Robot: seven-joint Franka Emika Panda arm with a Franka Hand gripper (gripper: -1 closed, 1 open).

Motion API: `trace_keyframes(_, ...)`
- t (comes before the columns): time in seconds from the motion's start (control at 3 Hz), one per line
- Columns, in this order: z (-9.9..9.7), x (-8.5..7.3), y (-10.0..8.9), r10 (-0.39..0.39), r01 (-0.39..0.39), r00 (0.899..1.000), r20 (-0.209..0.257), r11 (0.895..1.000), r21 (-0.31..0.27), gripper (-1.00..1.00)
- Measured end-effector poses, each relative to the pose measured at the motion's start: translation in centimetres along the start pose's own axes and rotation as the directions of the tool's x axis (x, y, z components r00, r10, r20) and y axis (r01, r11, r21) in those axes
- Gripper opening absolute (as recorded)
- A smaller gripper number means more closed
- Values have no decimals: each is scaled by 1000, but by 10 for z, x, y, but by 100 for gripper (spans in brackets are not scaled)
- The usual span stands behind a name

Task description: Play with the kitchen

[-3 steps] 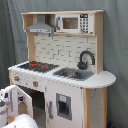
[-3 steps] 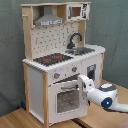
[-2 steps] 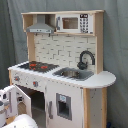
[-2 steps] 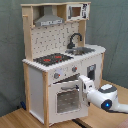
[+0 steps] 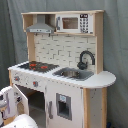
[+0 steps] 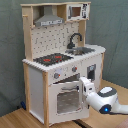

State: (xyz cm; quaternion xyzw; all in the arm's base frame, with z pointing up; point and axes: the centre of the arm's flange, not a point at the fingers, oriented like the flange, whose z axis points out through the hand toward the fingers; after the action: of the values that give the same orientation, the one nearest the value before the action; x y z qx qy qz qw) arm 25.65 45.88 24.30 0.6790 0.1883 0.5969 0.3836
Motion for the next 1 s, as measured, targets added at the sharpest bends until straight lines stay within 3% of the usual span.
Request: trace_keyframes(1.0, -39, 12, -22, 19, -18, 1000, 5, 994, -111, -100)
